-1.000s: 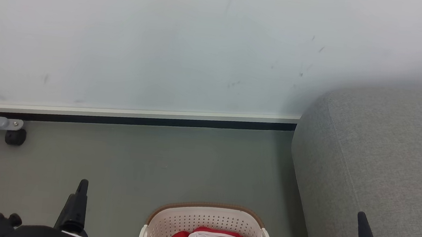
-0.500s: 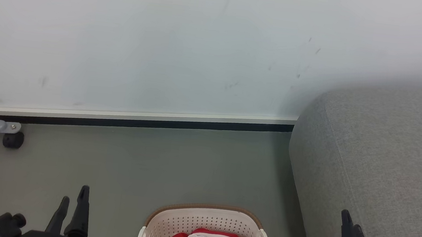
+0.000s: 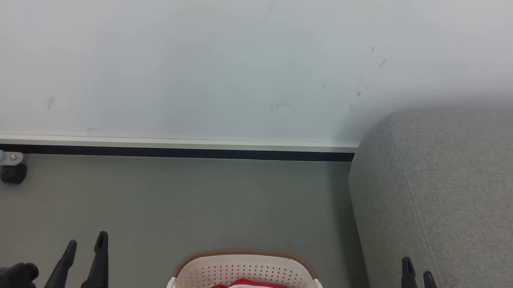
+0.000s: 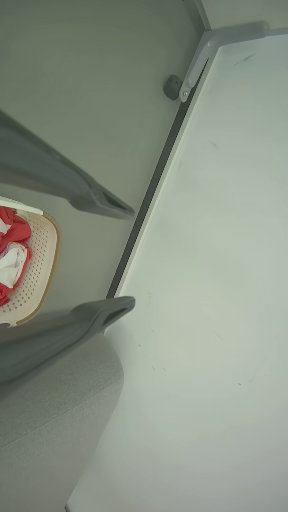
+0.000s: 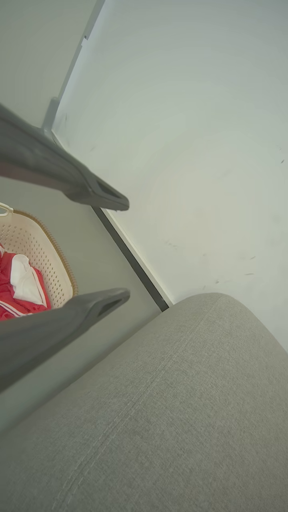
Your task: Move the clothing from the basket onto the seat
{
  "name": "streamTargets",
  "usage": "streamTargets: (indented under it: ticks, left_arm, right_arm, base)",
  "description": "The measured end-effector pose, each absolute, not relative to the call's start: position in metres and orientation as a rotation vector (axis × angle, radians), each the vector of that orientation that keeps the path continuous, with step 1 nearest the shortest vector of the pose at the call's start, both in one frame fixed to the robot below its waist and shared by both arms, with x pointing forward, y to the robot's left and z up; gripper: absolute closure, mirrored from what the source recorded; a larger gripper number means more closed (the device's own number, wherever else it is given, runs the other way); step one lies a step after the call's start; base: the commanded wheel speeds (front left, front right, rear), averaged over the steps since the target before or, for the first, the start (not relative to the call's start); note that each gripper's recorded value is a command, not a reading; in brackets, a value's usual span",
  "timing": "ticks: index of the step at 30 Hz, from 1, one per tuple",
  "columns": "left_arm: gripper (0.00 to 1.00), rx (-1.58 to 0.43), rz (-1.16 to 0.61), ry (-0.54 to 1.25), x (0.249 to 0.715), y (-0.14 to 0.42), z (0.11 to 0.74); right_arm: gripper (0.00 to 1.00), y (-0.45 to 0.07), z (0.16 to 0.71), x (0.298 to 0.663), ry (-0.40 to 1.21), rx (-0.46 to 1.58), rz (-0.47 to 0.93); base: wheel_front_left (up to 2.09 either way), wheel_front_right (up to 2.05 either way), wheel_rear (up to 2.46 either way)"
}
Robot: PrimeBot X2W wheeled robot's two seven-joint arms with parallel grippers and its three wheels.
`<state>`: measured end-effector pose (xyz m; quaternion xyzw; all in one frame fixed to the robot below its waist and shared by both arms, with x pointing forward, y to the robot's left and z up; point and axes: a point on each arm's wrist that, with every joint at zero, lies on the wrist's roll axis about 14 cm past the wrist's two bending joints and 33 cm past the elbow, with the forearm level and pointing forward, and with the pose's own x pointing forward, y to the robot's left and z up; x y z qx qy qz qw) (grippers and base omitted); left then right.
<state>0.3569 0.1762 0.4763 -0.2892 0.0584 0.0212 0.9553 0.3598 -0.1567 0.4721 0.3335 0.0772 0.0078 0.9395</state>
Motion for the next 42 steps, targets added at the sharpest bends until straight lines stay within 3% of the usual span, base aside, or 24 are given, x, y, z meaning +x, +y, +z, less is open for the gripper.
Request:
streamTargets:
  ticks: [42]
  left_arm:
    - [0.0, -0.036, 0.03, -0.014, 0.334, 0.179, 0.49]
  right_arm:
    - [0.0, -0.13, 0.491, 0.343, 0.01, 0.148, 0.165]
  base:
    - [0.0, 0.0, 0.0]
